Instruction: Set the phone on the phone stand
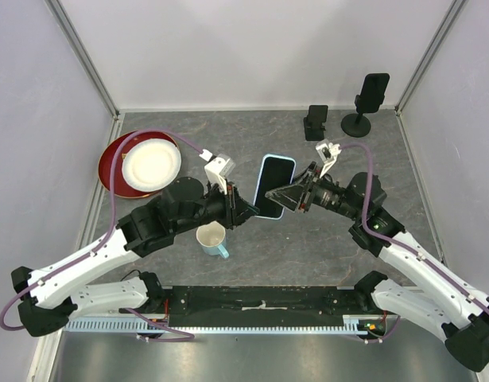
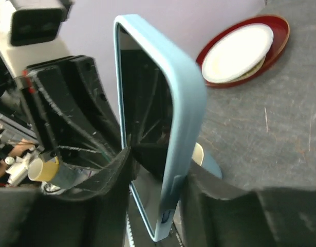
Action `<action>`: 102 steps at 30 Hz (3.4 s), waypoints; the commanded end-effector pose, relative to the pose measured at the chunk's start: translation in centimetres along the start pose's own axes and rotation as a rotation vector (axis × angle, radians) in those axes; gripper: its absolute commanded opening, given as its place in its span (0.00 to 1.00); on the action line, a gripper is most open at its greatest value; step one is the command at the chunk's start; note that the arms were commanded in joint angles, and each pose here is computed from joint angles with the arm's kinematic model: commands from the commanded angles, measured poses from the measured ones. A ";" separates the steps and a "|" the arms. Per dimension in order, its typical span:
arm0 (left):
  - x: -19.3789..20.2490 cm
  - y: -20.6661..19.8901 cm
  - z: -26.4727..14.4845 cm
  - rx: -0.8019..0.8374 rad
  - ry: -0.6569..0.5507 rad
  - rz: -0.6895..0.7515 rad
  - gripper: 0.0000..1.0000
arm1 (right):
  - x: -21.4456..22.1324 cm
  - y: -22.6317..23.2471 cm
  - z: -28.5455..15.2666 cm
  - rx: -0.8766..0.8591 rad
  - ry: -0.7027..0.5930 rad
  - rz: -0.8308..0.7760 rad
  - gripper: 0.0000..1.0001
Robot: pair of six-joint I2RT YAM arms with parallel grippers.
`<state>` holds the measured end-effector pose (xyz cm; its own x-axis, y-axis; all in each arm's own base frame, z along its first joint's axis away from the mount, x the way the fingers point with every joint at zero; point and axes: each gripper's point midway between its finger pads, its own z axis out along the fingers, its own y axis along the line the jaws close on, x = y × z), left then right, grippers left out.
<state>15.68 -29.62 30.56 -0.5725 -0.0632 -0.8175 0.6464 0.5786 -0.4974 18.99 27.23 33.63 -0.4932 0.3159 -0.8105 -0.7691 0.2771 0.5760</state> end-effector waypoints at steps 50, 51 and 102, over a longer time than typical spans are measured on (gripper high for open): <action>-3.3 -2.3 -1.6 0.160 -0.158 0.102 0.02 | -2.9 2.6 1.1 -0.069 -0.124 0.069 0.66; -3.6 -1.9 -1.6 0.130 -0.166 0.108 0.02 | -2.7 1.9 1.2 -0.005 -0.087 0.066 0.89; -1.7 3.6 -0.6 -0.129 -0.114 0.143 0.02 | 0.1 -2.5 8.2 0.592 0.036 -0.005 0.59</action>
<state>18.04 -26.51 26.50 -0.5087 0.0017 -0.8609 0.5992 0.7188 -0.3526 24.00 33.16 31.03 -0.5392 0.2582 -0.8016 -0.3862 0.7701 0.5077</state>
